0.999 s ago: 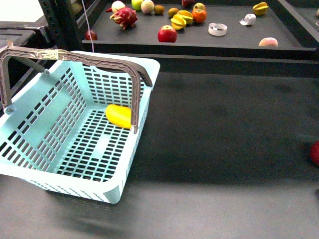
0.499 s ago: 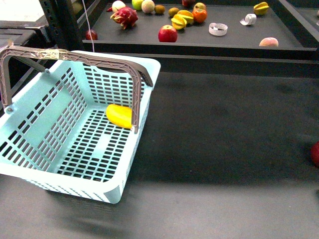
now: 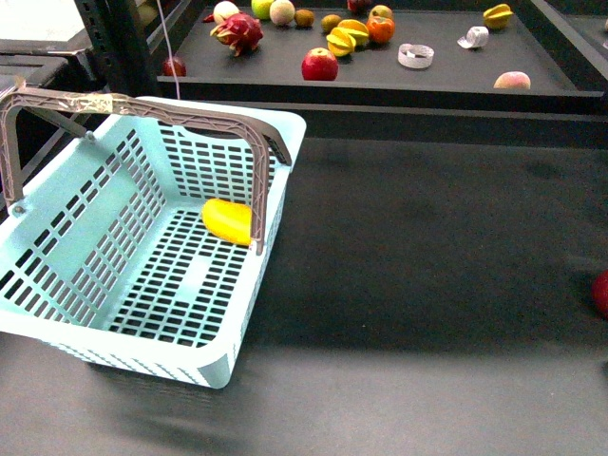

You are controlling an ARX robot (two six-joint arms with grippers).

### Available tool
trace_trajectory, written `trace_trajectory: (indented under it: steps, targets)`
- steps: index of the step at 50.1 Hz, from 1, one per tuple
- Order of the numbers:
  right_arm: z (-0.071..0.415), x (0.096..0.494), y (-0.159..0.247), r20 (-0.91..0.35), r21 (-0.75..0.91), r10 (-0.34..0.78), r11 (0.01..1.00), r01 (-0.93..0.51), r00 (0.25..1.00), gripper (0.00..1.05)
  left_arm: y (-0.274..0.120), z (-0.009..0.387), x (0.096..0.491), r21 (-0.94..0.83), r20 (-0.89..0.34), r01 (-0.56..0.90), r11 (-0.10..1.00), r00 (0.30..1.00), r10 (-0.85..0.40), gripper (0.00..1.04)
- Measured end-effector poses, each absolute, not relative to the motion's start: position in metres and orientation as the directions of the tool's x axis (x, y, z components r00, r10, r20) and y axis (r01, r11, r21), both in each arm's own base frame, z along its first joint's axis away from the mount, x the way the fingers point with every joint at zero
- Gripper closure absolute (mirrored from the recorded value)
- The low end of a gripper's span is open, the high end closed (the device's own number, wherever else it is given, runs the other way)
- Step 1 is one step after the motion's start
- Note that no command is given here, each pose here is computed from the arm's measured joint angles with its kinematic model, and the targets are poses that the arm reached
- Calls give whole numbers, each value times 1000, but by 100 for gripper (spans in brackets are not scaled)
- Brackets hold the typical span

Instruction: Pick mango with right arm and hold basket with left

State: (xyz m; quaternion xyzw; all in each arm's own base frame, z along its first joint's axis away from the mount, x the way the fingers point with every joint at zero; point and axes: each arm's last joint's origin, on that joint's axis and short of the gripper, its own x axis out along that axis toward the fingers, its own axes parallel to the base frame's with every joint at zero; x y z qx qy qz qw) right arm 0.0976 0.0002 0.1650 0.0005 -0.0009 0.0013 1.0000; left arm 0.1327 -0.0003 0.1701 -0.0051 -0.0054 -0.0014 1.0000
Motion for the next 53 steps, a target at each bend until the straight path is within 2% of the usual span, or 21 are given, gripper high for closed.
trace_trajectory:
  steps: [40,42,53]
  targets:
    - [165,98,0,2,1,3,1000,-3,1000,8,0,172,107,-8,22,2,1000,1000,-2,101]
    - [165,98,0,2,1,3,1000,-3,1000,8,0,168,101,-7,-12,3,1000,1000,-3,101]
    - [165,98,0,2,1,3,1000,-3,1000,8,0,170,97,-8,16,3,1000,1000,-3,101]
